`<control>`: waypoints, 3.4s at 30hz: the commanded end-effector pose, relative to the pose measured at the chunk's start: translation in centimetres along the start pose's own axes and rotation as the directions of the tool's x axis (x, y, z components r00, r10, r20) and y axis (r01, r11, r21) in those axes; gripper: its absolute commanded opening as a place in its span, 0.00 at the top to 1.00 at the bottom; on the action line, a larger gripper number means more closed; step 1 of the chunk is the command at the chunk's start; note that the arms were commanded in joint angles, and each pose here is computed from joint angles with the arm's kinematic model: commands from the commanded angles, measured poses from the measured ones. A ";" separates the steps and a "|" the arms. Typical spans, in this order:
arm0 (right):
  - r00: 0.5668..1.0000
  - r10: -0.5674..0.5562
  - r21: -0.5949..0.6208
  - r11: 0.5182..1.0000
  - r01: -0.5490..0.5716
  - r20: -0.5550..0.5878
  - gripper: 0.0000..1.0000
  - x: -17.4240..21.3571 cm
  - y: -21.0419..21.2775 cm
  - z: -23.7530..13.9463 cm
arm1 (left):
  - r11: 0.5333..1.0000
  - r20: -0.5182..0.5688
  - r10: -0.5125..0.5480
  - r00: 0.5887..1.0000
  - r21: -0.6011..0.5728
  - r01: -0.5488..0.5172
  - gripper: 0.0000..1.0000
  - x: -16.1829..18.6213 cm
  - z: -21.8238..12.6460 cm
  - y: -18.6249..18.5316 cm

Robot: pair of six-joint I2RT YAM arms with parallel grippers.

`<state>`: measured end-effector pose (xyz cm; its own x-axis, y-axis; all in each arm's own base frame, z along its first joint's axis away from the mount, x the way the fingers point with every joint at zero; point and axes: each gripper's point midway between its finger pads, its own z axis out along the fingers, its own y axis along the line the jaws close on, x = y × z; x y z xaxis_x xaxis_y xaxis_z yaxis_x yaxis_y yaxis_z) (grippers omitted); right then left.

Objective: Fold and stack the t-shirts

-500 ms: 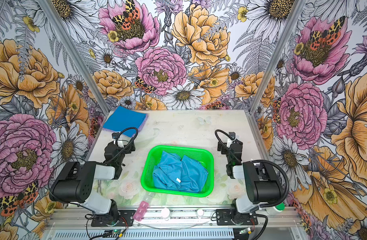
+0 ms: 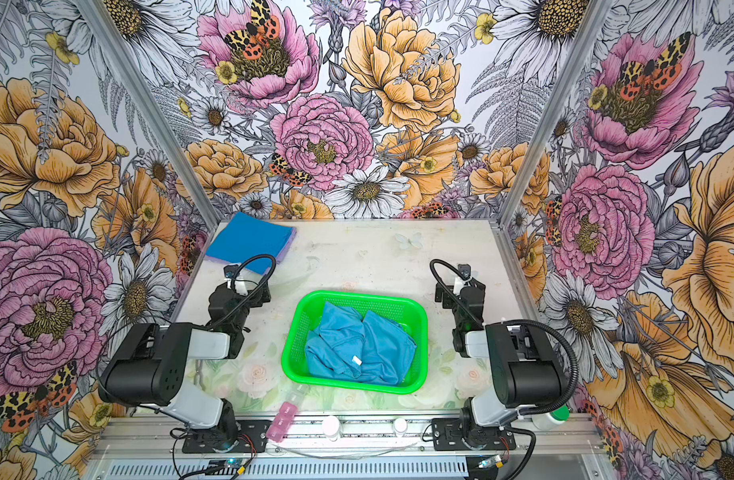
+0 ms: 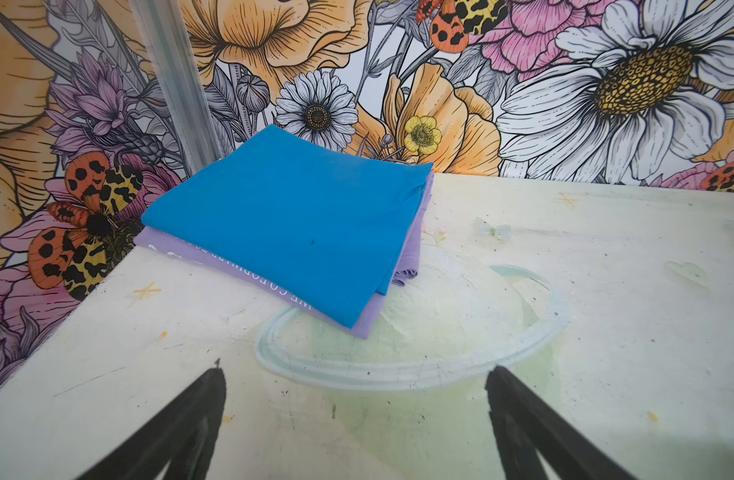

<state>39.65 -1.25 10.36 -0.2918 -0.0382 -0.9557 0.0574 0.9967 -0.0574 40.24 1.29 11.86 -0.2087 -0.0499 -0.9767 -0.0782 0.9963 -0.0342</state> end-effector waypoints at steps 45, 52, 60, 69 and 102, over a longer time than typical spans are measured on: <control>0.969 0.084 0.080 0.995 -0.067 -0.231 0.00 -8.3 -1.8 -1.0 | 0.871 -0.427 0.385 0.818 0.462 -0.169 0.01 -4.7 -15.5 -25.9; 0.964 0.128 0.076 0.991 -0.113 -0.231 0.00 -11.3 -1.9 -3.5 | 0.809 -0.626 0.375 0.684 0.581 0.088 0.01 0.8 -21.0 -28.9; 0.958 0.187 0.021 0.982 -0.187 -0.217 0.00 -12.6 -0.8 -4.9 | 0.790 -0.697 0.450 0.559 0.602 0.115 0.01 5.4 -21.7 -31.9; 0.952 0.188 -0.015 0.980 -0.198 -0.240 0.00 -11.7 -0.1 -5.5 | 0.865 -0.719 0.440 0.539 0.500 -0.040 0.21 8.4 -18.3 -32.1; 0.855 0.016 -0.238 0.958 -0.162 -0.518 0.00 -2.5 12.1 -8.8 | 0.741 -0.119 -0.079 0.990 0.657 0.138 1.00 -37.3 -21.7 -14.3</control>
<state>32.89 11.80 16.35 -0.7011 0.0130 -0.7130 -0.1595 0.9716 0.1745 29.71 -12.07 50.27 -0.3677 -0.1352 -0.9201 0.4598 0.8336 -0.3062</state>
